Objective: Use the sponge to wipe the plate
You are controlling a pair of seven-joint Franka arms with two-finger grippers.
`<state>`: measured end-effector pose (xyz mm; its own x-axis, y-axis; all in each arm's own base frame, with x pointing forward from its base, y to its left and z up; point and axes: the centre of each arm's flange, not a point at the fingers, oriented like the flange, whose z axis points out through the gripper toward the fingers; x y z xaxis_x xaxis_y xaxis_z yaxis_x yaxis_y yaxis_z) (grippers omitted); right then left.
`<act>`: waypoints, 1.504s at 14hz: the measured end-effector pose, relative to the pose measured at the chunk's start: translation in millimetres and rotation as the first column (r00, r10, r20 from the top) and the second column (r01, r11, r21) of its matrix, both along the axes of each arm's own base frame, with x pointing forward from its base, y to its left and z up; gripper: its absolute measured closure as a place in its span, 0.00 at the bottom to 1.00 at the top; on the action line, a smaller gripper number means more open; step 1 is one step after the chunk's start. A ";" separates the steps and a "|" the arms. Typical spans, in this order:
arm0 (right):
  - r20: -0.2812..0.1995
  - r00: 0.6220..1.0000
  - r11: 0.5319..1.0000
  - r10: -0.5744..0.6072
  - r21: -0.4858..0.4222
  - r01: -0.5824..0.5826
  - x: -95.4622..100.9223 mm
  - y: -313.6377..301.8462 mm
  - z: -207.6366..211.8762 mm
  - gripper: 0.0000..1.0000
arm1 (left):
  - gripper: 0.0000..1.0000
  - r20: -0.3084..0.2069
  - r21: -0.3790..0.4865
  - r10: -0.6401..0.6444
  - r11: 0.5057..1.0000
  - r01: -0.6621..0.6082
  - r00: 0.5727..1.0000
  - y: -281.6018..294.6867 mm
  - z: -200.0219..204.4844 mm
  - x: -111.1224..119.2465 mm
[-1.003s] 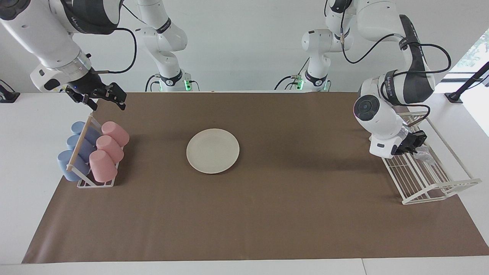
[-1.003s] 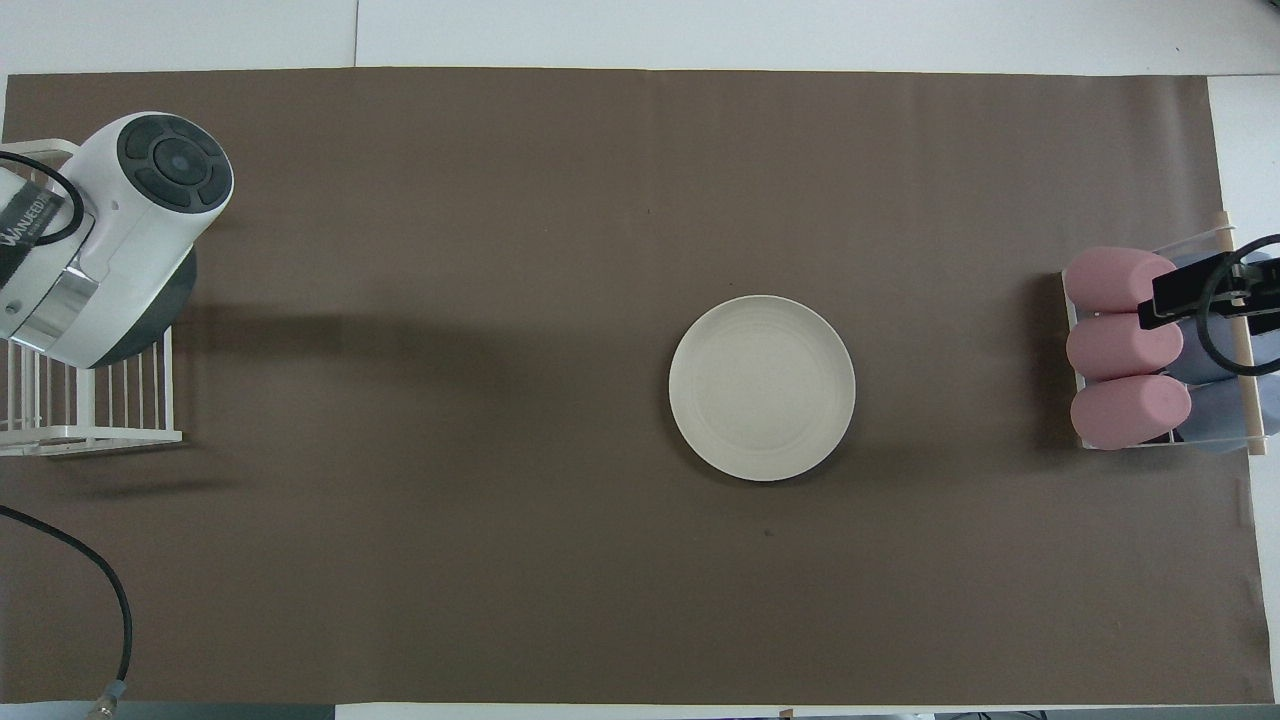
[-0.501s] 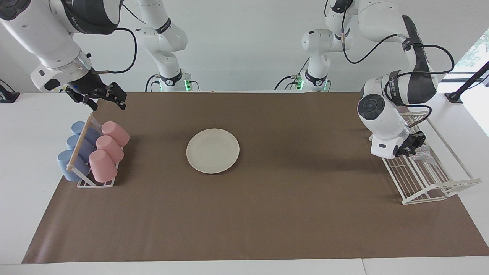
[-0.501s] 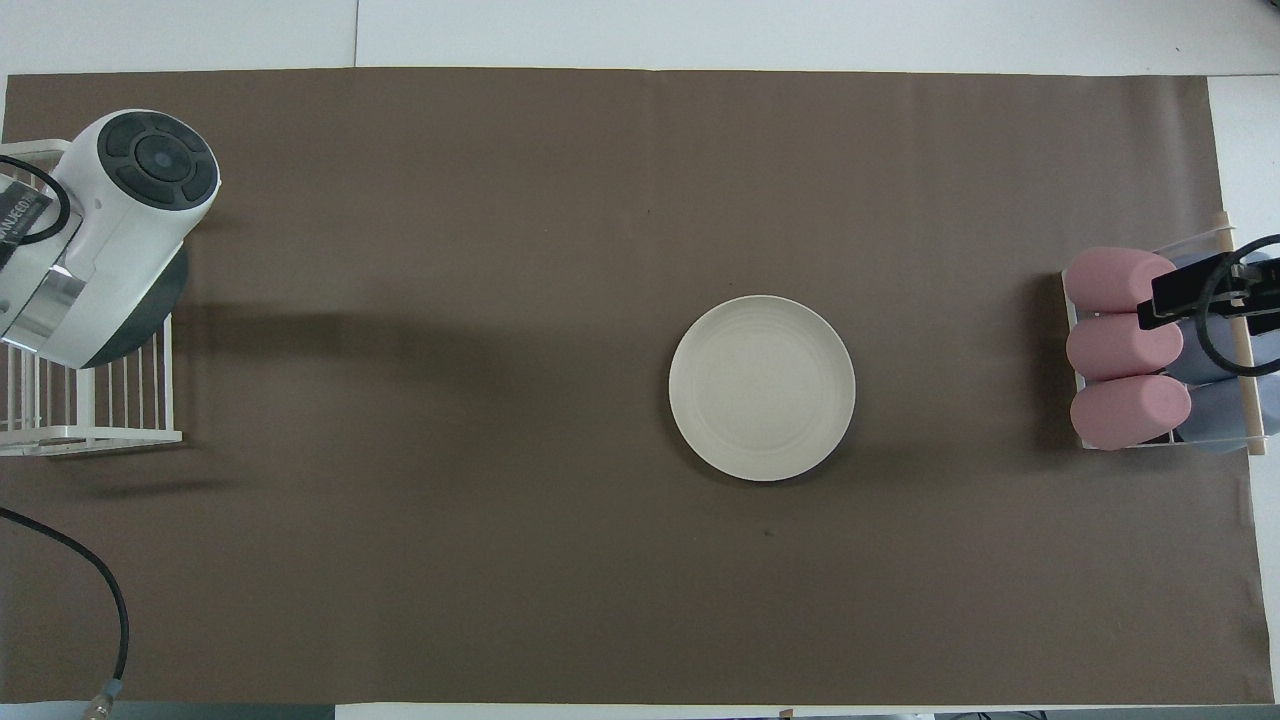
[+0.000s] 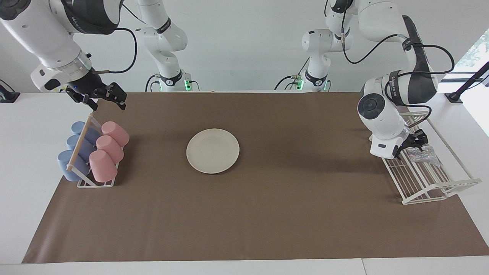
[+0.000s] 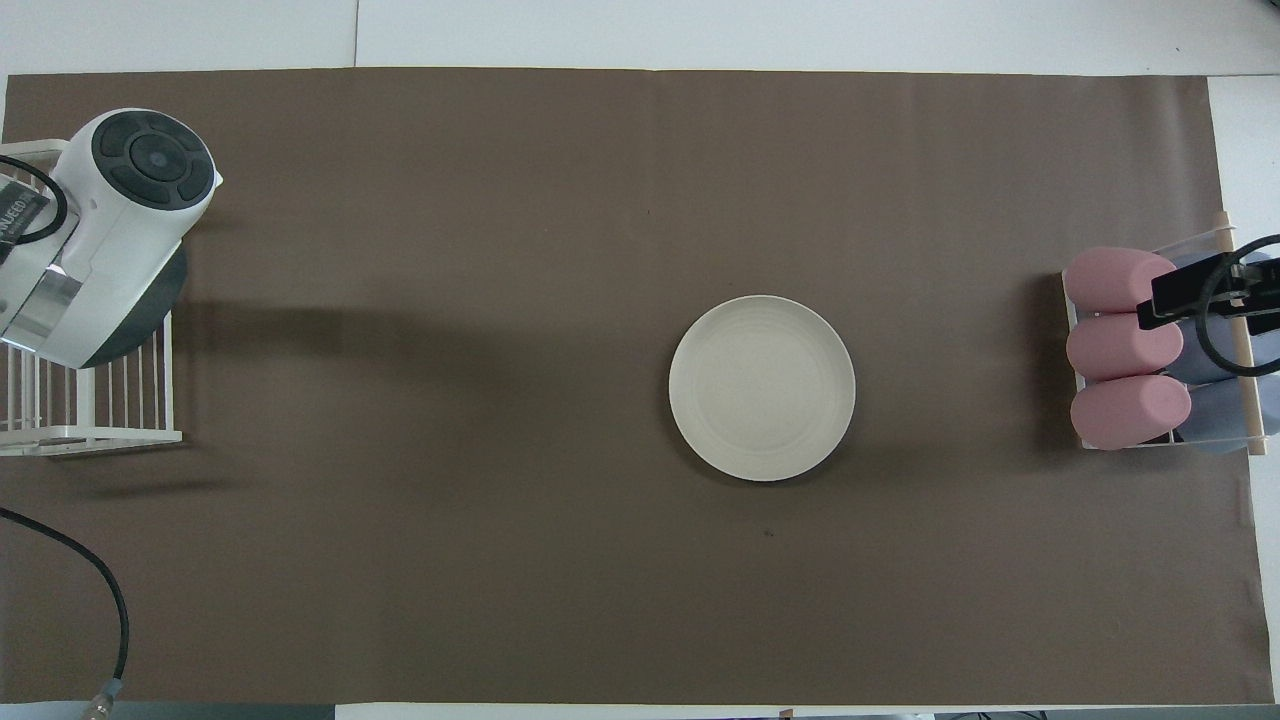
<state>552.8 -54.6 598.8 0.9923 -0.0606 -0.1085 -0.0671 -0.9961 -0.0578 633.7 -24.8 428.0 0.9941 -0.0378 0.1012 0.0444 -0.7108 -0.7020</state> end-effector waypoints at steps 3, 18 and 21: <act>0.000 1.000 1.000 0.001 0.000 -0.001 0.0 0.3 0.0 0.00 | 0.03 0.013 -0.087 0.038 0.996 -0.037 0.999 -5.2 7.8 0.7; 0.000 1.000 1.000 0.020 0.000 -0.020 1.0 10.9 0.0 0.00 | 0.00 -0.022 -0.657 0.202 0.736 -0.166 0.979 -27.1 166.7 -54.0; 0.000 1.000 1.000 0.020 0.000 -0.020 1.0 10.9 0.0 0.00 | 0.00 -0.041 -0.661 0.185 0.732 -0.166 0.982 -33.8 172.4 -61.6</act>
<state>553.8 -43.7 598.8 0.9933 -0.0408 -0.1085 -0.0473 -0.9972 -0.0581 572.1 -58.6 600.3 0.9731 0.2225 0.0596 0.2259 -0.9724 -0.0580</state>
